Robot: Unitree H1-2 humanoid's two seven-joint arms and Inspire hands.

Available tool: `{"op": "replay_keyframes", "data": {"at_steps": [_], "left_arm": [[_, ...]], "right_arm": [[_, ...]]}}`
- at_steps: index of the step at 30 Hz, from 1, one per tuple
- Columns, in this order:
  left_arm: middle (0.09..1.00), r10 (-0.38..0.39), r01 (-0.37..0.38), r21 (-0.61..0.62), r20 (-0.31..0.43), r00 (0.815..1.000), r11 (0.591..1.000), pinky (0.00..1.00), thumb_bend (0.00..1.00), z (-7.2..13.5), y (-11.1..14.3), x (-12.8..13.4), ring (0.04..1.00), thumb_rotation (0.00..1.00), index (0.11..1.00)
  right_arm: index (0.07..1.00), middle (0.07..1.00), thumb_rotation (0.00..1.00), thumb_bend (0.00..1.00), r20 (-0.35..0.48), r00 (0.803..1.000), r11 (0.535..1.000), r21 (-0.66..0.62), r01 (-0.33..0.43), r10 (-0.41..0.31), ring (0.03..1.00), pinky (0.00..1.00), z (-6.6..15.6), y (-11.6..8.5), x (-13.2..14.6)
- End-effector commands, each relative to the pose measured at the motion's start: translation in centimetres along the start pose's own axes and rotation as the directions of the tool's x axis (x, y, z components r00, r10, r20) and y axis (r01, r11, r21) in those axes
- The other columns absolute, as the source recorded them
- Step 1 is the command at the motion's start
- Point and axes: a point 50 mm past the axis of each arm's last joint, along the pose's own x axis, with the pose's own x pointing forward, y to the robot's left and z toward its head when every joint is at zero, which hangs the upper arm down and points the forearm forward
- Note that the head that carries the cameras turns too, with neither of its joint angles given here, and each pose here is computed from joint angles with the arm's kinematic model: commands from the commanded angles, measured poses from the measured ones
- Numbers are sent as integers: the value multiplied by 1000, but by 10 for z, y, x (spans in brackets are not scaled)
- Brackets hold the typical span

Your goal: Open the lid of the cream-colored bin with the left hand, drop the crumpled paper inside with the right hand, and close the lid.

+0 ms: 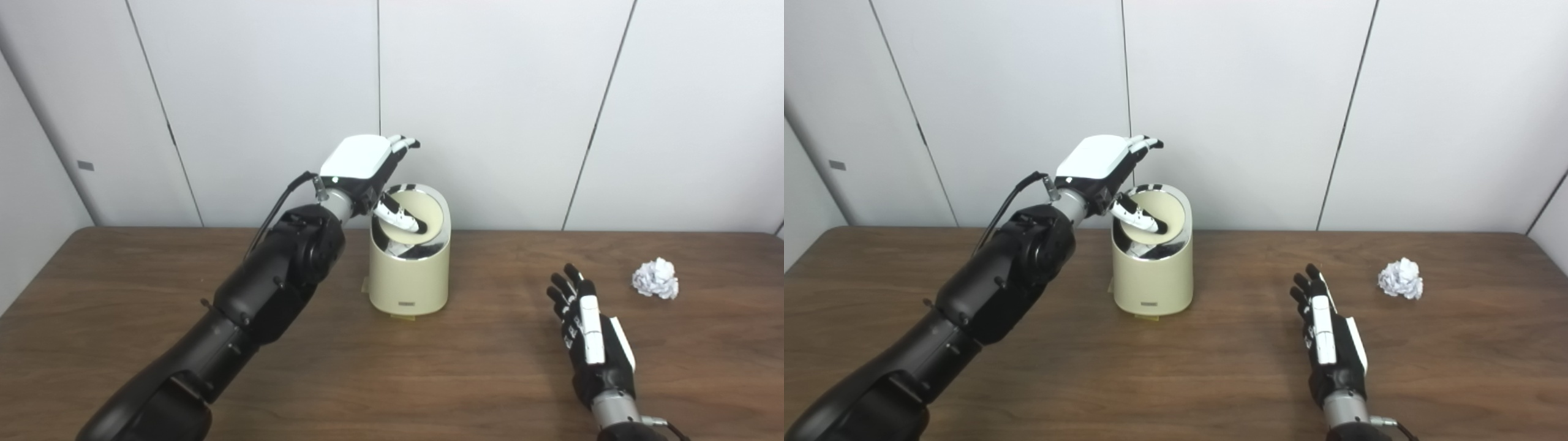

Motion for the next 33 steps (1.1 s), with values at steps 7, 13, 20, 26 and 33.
{"op": "replay_keyframes", "data": {"at_steps": [7,13,20,26,33], "left_arm": [[941,-4,6,75,-26,1000,997,870,898,-3,19,4,916,0,942],[928,34,-37,-87,-33,999,996,881,888,-6,21,-3,921,0,930],[845,258,-273,-647,-120,959,712,759,649,-8,30,-30,836,205,822],[800,336,-355,-729,-180,925,585,743,535,-16,37,-50,785,213,830],[813,337,-352,-691,-164,927,632,798,678,-25,34,-50,820,96,832]], "right_arm": [[970,938,977,649,85,996,1000,5,-22,22,934,1000,16,4,7],[970,938,971,653,89,996,1000,7,-21,20,935,1000,17,0,7],[975,943,966,652,86,996,1000,3,-24,24,940,1000,19,-3,5],[973,945,973,647,81,996,1000,-7,-29,30,941,1000,20,-6,4],[969,939,970,650,81,996,999,-2,-32,33,937,1000,19,-4,5]]}}
